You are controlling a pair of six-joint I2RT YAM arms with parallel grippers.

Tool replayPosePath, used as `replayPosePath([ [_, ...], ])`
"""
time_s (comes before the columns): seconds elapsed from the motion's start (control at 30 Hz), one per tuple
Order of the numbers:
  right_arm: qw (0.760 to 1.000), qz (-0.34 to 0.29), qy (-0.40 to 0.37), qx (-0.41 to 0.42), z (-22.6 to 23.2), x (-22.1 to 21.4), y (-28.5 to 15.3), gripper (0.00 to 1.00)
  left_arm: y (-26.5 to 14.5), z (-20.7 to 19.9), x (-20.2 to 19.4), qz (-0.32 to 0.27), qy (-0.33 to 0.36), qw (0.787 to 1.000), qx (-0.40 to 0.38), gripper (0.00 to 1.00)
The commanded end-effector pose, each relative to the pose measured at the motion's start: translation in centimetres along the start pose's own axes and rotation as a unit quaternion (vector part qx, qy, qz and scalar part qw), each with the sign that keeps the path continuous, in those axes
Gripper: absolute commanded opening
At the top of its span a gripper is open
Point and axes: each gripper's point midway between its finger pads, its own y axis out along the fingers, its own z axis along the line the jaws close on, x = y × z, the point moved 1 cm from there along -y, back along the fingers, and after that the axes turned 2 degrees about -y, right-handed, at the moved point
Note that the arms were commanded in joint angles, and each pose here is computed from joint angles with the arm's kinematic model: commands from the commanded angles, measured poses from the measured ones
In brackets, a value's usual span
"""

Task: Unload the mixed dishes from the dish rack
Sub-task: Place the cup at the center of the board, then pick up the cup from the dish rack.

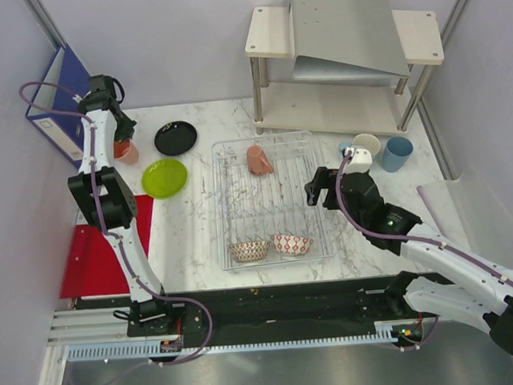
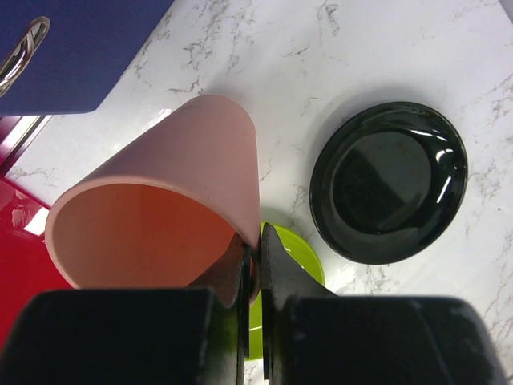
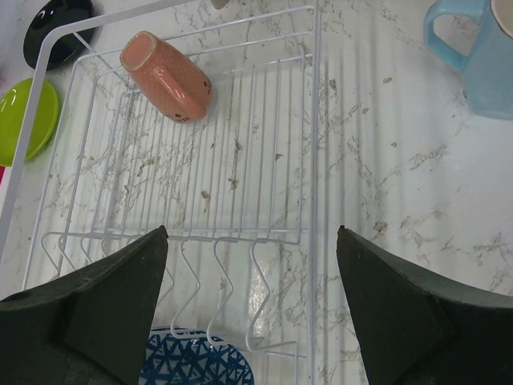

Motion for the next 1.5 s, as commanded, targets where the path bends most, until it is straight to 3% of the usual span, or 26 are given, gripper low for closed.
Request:
replayPosePath([
  [0.0,1.000,-0.003,-0.003,-0.002,0.0,0.0,0.3,0.93,0.1,0.6,0.9,-0.001,0.010,1.000,0.005,0.02],
  [0.13,1.000,0.004,0.000,0.000,0.2,-0.4,0.6,0.93,0.6,0.9,0.2,0.014,0.022,1.000,0.012,0.02],
  [0.23,1.000,0.009,0.003,0.003,0.4,-0.6,0.7,0.93,1.1,1.0,-0.4,0.026,0.031,0.999,0.014,0.07],
  [0.3,1.000,0.010,0.004,0.005,0.4,-0.7,0.7,0.93,1.3,1.1,-0.7,0.030,0.032,0.999,0.015,0.22],
  [0.5,1.000,0.009,0.006,0.011,0.5,-0.8,0.4,0.93,0.0,0.9,0.1,0.020,0.029,0.999,0.008,0.44],
  [0.7,1.000,0.013,0.013,0.020,0.8,-0.9,0.4,0.93,-2.9,-0.2,1.4,0.001,0.011,1.000,-0.027,0.48],
  [0.73,1.000,0.012,0.014,0.020,0.8,-0.9,0.4,0.93,-4.0,-0.5,2.0,-0.007,0.008,0.999,-0.039,0.60],
  [0.77,1.000,0.014,0.015,0.021,0.8,-1.0,0.4,0.93,-4.7,-0.9,2.2,-0.011,0.003,0.999,-0.051,0.65],
  [1.03,0.999,0.014,0.023,0.030,1.0,-1.2,0.2,0.93,-9.2,-2.2,3.2,-0.030,-0.011,0.994,-0.101,0.68],
  [1.23,0.999,0.003,0.021,0.041,1.7,-0.6,0.8,0.93,-17.5,-6.5,3.1,-0.068,0.012,0.978,-0.197,0.70],
  [1.33,0.999,0.011,0.008,0.052,2.9,-0.6,2.1,0.93,-22.7,-10.6,-0.7,-0.080,0.077,0.963,-0.247,0.99],
  [1.4,0.998,0.016,-0.006,0.058,3.8,-0.5,3.5,0.93,-26.6,-12.7,-3.9,-0.086,0.116,0.947,-0.287,0.99],
  [1.47,0.998,0.023,-0.025,0.061,4.8,-0.6,5.3,0.94,-27.7,-14.3,-8.1,-0.062,0.144,0.932,-0.328,0.99],
])
